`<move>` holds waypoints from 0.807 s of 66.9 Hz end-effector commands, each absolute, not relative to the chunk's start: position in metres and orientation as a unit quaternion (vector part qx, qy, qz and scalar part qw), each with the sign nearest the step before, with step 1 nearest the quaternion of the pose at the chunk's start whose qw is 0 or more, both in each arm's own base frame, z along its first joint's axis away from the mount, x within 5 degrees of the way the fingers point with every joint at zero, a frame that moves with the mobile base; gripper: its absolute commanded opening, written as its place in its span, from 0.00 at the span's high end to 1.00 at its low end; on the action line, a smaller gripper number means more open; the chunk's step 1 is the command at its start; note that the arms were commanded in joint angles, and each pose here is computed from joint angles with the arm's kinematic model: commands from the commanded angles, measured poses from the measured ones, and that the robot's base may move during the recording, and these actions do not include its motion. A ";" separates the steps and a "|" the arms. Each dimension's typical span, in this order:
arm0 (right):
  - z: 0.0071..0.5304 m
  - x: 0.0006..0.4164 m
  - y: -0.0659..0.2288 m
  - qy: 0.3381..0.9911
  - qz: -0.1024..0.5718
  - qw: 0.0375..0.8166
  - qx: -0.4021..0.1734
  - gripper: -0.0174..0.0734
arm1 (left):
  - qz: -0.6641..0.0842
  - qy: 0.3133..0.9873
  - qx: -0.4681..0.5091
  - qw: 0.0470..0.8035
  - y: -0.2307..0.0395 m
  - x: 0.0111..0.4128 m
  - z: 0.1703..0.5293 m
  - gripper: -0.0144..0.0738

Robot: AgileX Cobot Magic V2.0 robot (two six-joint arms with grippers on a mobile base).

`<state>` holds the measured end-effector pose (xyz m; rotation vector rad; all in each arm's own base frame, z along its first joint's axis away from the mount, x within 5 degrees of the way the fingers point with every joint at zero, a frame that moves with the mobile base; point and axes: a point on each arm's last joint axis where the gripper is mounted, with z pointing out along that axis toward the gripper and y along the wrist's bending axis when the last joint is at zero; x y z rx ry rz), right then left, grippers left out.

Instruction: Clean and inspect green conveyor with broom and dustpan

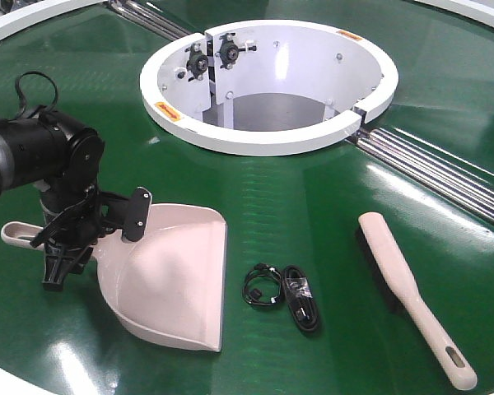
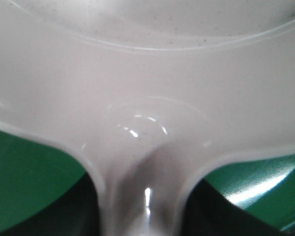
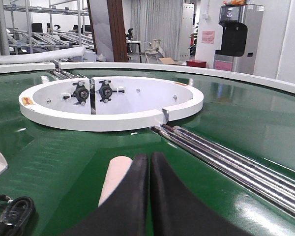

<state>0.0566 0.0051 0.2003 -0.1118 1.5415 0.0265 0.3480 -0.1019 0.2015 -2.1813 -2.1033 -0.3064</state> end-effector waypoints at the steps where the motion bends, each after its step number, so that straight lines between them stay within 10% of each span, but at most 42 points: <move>1: 0.201 0.056 0.005 0.670 0.009 0.741 -0.049 0.82 | -0.117 -0.681 -0.722 0.029 -0.105 0.345 0.224 0.84; 54: 0.201 0.056 0.005 0.670 0.009 0.741 -0.049 0.82 | -0.111 -0.683 -0.721 0.034 -0.105 0.344 0.224 0.84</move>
